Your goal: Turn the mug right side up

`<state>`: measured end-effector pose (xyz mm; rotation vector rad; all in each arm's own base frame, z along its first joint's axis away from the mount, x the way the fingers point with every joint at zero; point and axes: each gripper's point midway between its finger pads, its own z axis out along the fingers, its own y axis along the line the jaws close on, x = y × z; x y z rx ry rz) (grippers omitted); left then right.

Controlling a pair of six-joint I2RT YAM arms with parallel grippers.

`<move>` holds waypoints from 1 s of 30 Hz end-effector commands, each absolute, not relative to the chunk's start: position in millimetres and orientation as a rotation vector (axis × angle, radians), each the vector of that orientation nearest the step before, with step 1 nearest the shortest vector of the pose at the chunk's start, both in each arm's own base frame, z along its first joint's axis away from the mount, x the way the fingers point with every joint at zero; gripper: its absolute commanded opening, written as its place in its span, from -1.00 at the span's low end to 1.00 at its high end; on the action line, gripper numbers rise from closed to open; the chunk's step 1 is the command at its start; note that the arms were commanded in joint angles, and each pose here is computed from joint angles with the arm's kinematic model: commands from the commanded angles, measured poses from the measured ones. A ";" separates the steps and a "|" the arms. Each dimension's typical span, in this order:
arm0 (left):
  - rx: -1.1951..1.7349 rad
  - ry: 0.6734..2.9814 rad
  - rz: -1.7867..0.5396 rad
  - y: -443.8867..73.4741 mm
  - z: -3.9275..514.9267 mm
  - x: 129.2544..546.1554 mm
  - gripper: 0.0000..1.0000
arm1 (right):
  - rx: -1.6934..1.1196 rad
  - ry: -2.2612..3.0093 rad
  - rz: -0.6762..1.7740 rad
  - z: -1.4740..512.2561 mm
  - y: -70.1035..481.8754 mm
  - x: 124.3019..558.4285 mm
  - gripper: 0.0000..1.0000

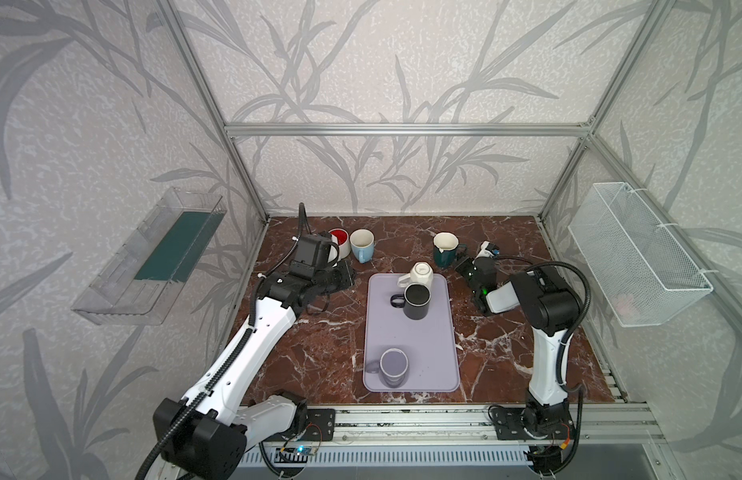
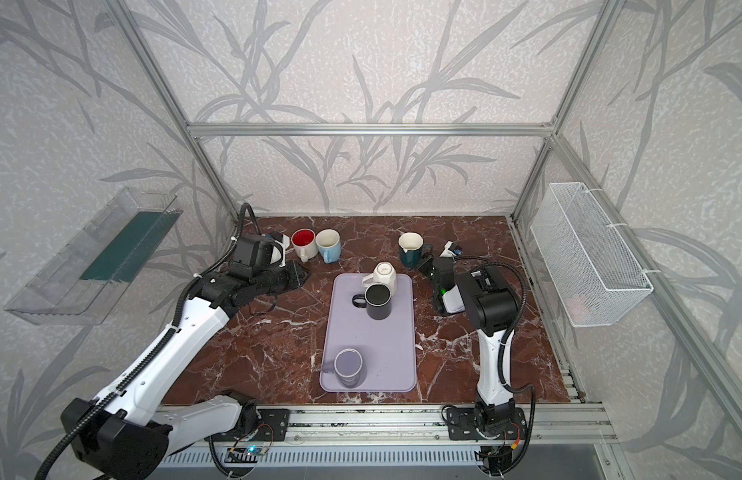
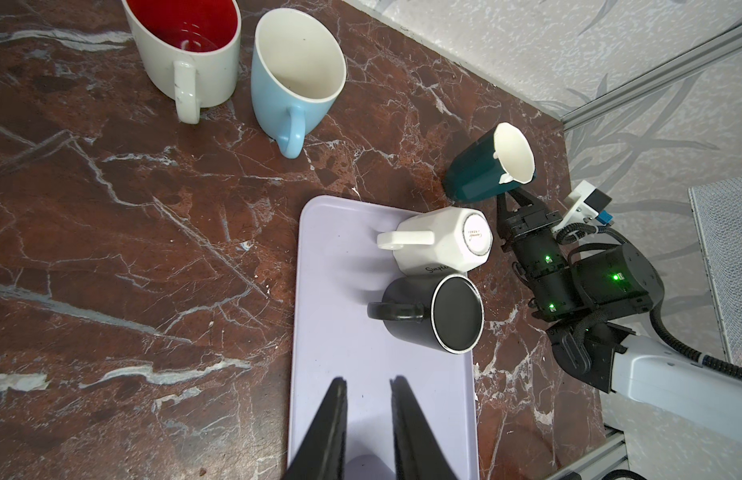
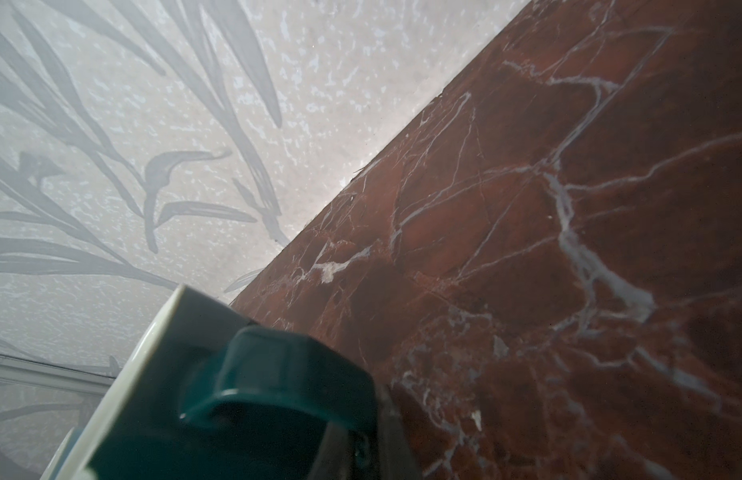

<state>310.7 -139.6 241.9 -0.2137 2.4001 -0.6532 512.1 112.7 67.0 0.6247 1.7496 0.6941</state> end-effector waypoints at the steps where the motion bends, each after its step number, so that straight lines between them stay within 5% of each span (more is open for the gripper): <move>1: -0.222 2.398 -0.656 -139.7 239.9 309.2 -0.53 | 0.646 1.650 0.730 88.6 109.7 523.0 -0.88; 16: -0.212 2.390 -0.646 -138.9 241.4 309.3 -0.52 | 0.641 1.707 0.718 85.9 110.4 508.9 -0.20; 30: -0.210 2.379 -0.658 -140.0 240.5 309.5 -0.52 | 0.527 1.851 0.651 102.9 109.0 480.4 -0.09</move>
